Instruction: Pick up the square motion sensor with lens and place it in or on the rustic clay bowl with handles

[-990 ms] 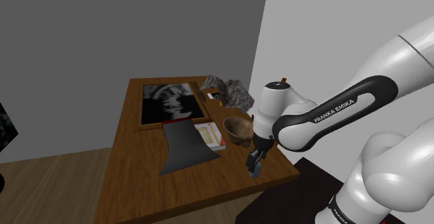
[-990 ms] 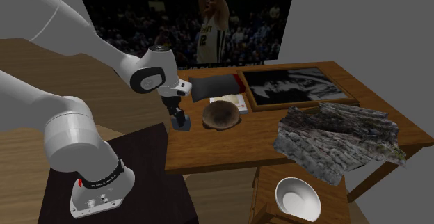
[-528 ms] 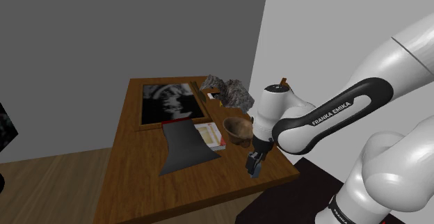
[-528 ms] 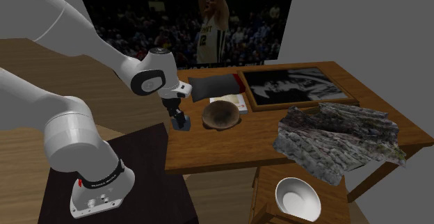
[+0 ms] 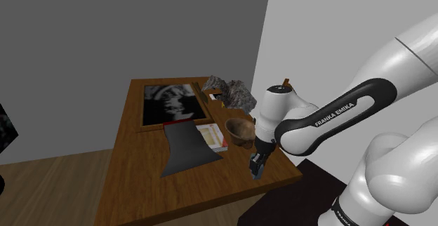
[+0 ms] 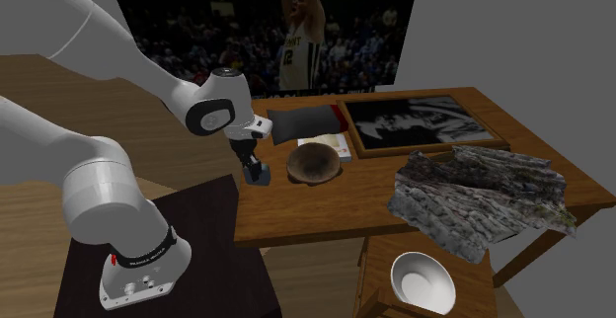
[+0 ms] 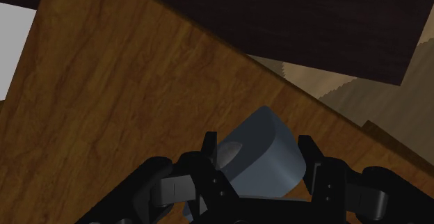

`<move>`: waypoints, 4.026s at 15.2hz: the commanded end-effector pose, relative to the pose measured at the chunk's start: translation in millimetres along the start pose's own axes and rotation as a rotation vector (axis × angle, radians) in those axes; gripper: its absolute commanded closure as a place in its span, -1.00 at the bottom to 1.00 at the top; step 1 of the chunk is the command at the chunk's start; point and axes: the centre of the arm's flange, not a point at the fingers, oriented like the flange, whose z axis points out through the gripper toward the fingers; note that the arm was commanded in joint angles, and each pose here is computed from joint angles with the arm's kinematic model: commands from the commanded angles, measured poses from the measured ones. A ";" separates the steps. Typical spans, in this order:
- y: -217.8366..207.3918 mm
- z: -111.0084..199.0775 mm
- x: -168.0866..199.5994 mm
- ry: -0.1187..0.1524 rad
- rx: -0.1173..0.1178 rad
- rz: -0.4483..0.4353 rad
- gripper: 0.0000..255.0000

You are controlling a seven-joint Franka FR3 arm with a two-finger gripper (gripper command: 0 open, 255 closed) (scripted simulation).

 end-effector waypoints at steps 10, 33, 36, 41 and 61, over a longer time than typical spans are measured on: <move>1.2 -36.5 -0.1 -0.001 0.000 0.000 1.00; 4.5 -157.9 0.4 -0.001 0.000 0.000 1.00; 4.9 -169.5 0.4 -0.001 0.000 0.000 1.00; 40.6 -172.9 55.8 -0.001 0.000 0.000 1.00; 105.5 -121.2 158.4 -0.001 0.000 0.000 1.00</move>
